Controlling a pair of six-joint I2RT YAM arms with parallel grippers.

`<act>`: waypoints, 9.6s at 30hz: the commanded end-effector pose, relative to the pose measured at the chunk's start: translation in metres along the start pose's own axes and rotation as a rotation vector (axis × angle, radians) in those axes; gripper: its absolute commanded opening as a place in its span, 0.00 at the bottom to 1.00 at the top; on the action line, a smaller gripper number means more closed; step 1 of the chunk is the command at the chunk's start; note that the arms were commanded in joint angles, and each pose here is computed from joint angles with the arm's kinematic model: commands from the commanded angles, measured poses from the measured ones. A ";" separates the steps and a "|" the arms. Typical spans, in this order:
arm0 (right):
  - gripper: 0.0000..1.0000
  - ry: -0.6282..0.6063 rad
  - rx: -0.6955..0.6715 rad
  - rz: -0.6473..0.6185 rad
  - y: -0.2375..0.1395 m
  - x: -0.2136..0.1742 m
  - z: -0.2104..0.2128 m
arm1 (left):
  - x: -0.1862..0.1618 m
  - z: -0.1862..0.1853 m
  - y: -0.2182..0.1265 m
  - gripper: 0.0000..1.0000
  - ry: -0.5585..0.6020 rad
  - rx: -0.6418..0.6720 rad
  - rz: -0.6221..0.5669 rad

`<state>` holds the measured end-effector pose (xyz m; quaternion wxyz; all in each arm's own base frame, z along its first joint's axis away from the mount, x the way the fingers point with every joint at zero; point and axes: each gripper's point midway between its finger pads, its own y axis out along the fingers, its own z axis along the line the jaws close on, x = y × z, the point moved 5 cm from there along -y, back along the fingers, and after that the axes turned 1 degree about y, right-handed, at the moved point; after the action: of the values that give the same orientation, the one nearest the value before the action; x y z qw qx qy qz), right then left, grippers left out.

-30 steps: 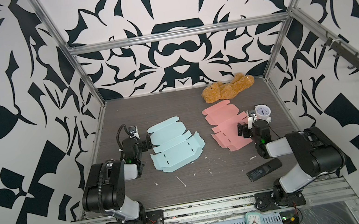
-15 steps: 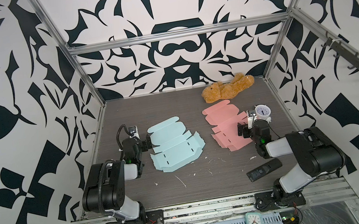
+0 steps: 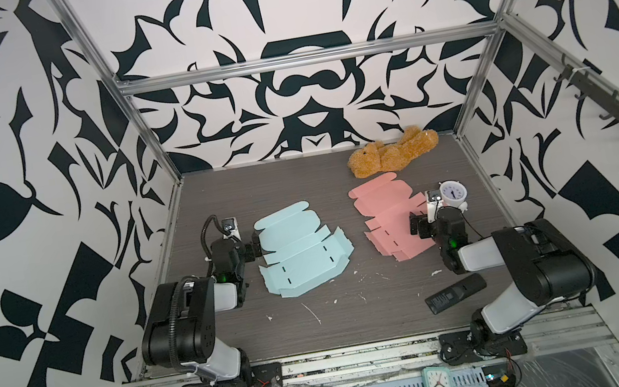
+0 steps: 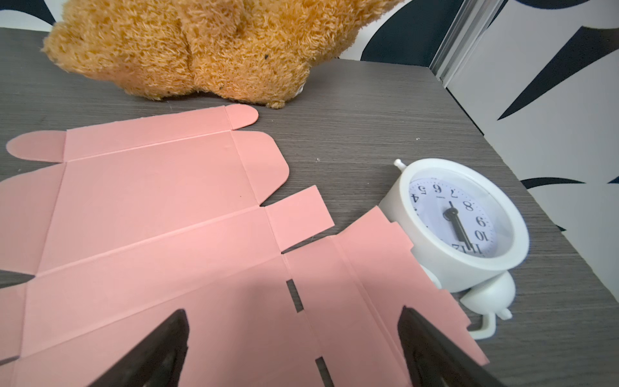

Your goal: Fold the paper box

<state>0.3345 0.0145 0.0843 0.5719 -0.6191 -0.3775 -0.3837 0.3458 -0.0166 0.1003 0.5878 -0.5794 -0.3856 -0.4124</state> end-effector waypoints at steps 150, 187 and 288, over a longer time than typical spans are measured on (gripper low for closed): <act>0.79 0.289 0.864 0.860 -0.125 0.013 0.262 | -0.021 -0.128 -0.099 0.75 -0.457 -0.586 0.752; 0.28 0.435 0.800 0.929 -0.064 -0.043 0.274 | -0.034 -0.125 -0.114 0.54 -0.456 -0.610 0.748; 0.88 0.278 0.760 0.835 -0.097 0.005 0.256 | -0.078 -0.169 -0.120 0.46 -0.475 -0.640 0.872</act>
<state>0.2595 0.2707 0.1149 0.8956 -0.4225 -0.1328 -0.0404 0.2020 -0.1762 0.0685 0.3947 -0.9106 -0.0829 -0.0901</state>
